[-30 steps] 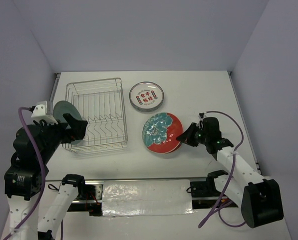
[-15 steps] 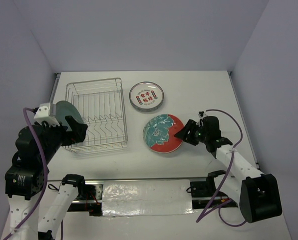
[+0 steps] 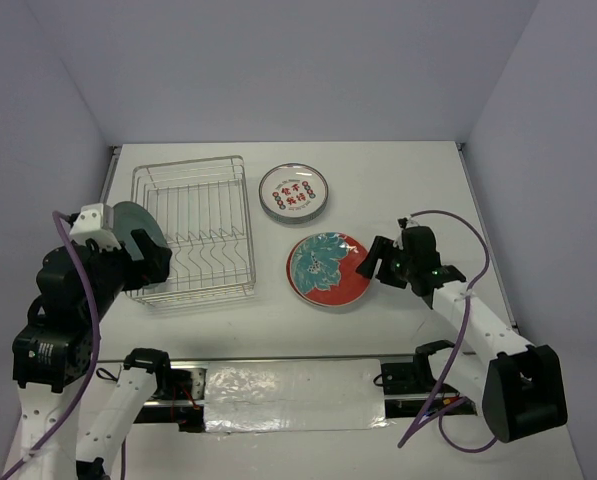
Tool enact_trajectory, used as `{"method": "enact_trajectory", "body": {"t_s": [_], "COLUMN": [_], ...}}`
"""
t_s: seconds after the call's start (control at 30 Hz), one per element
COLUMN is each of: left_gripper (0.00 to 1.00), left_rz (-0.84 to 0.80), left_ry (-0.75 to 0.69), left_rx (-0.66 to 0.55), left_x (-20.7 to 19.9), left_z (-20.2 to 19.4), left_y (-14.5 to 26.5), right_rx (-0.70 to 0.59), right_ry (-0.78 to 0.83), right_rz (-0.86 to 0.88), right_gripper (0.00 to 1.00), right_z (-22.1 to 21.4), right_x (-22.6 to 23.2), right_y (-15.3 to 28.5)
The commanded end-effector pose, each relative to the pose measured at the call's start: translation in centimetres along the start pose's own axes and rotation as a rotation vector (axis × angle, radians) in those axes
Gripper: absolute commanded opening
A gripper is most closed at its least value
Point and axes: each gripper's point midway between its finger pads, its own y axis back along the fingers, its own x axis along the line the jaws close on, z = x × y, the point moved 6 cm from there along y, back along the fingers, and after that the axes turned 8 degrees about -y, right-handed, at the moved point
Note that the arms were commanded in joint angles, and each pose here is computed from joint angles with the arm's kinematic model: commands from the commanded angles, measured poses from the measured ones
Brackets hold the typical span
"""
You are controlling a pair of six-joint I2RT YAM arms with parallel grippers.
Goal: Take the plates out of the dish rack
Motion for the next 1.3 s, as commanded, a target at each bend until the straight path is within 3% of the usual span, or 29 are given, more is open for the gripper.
{"method": "enact_trajectory", "body": {"t_s": [0.0,0.3,0.57,0.8,0.97,1.1,1.27], "left_gripper": [1.0,1.0,1.0,0.99,1.0,0.99,0.91], "left_rz": [0.007,0.044,0.1,0.41,0.601,0.668,0.678], "left_ry": [-0.005,-0.013,-0.017,0.028,0.02,0.009,0.038], "left_rx": [-0.033,-0.002,0.031,0.025,0.092,0.123,0.194], "left_x": [0.0,0.5,1.2,4.4,6.2,7.6,9.6], "left_z": [1.1,0.5,-0.4,-0.1,0.0,0.0,-0.1], "left_y": [-0.1,-1.1,-1.9,-2.5,-4.9,-8.3,-11.1], "right_rx": [-0.035,0.062,-0.013,-0.157,-0.212,-0.211,-0.191], "right_ry": [0.081,0.135,0.159,0.138,0.148,0.169,0.189], "right_rz": [-0.056,-0.016,-0.072,-0.078,0.041,0.099,0.103], "right_gripper": [0.75,0.75,0.75,0.75,0.75,0.75,0.75], "right_z": [1.0,-0.6,-0.1,1.3,1.9,1.5,0.9], "right_x": [0.8,3.4,3.9,4.2,6.2,6.6,6.0], "right_y": [0.4,-1.8,-0.3,3.5,6.9,7.8,7.3]}}
